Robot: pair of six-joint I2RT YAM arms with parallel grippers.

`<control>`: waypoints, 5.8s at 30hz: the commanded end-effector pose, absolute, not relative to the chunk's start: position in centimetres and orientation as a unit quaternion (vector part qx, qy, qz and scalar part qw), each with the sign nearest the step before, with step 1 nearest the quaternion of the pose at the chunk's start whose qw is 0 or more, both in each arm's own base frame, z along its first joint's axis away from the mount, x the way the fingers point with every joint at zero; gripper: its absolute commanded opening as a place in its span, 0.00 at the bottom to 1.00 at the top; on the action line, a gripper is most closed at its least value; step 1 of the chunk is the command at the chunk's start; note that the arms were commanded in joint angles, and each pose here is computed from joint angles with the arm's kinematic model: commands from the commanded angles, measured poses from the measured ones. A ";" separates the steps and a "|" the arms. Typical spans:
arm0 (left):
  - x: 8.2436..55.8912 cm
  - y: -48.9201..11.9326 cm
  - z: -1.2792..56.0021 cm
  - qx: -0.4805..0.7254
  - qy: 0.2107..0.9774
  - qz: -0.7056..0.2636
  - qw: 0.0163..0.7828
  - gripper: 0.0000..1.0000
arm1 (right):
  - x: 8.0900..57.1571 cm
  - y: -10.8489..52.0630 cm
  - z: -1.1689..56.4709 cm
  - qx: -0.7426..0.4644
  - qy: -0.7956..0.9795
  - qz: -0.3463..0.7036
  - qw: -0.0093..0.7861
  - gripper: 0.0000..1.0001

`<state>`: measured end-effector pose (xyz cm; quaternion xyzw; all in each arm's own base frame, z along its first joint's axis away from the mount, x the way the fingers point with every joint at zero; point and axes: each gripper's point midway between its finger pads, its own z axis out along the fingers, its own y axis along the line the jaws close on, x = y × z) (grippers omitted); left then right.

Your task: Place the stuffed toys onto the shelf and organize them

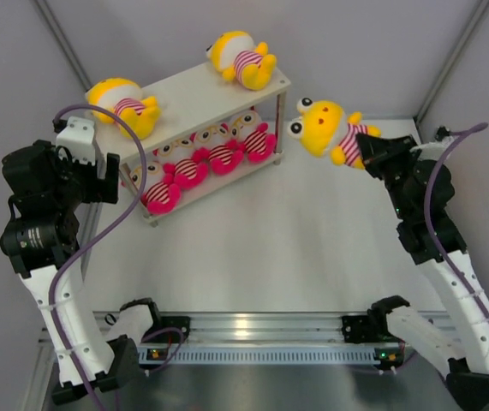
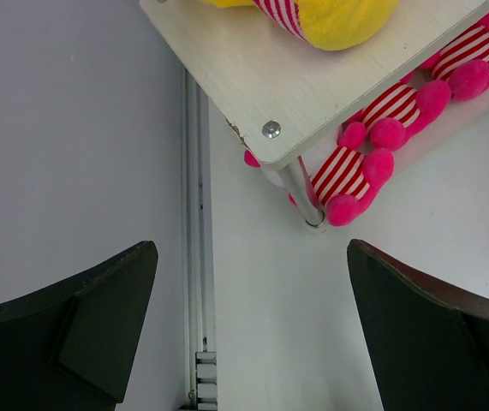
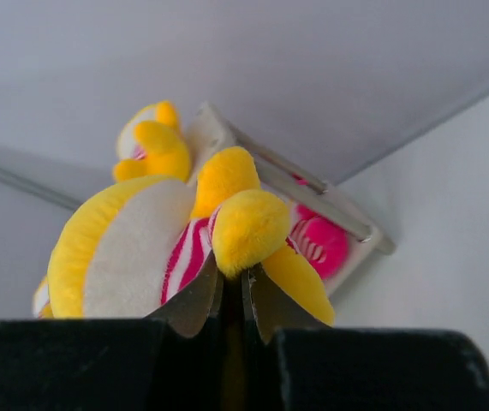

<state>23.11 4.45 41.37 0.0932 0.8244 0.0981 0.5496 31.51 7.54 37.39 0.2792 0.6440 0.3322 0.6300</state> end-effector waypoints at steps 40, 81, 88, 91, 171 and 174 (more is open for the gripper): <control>21.5 4.5 40.3 0.104 0.826 0.126 0.539 0.99 | 45.7 37.8 44.2 0.468 0.549 0.443 0.532 0.25; 25.0 -2.1 51.3 0.178 0.710 -0.020 0.681 0.99 | 39.5 7.2 36.9 0.151 0.734 0.153 0.645 0.92; 31.7 -1.8 51.0 0.152 0.714 -0.078 0.679 0.99 | 42.1 -8.3 25.7 0.282 0.795 0.091 0.530 0.93; 34.0 -1.6 50.4 0.158 0.718 -0.079 0.673 0.96 | 41.4 -13.0 23.3 0.333 0.787 0.057 0.516 0.93; 28.5 -2.9 47.8 0.255 0.714 -0.025 0.651 0.85 | 39.3 27.9 55.6 0.220 0.527 0.564 0.597 0.00; 28.2 -2.7 47.7 0.255 0.714 -0.019 0.652 0.85 | 39.9 33.8 55.2 0.215 0.539 0.588 0.563 0.00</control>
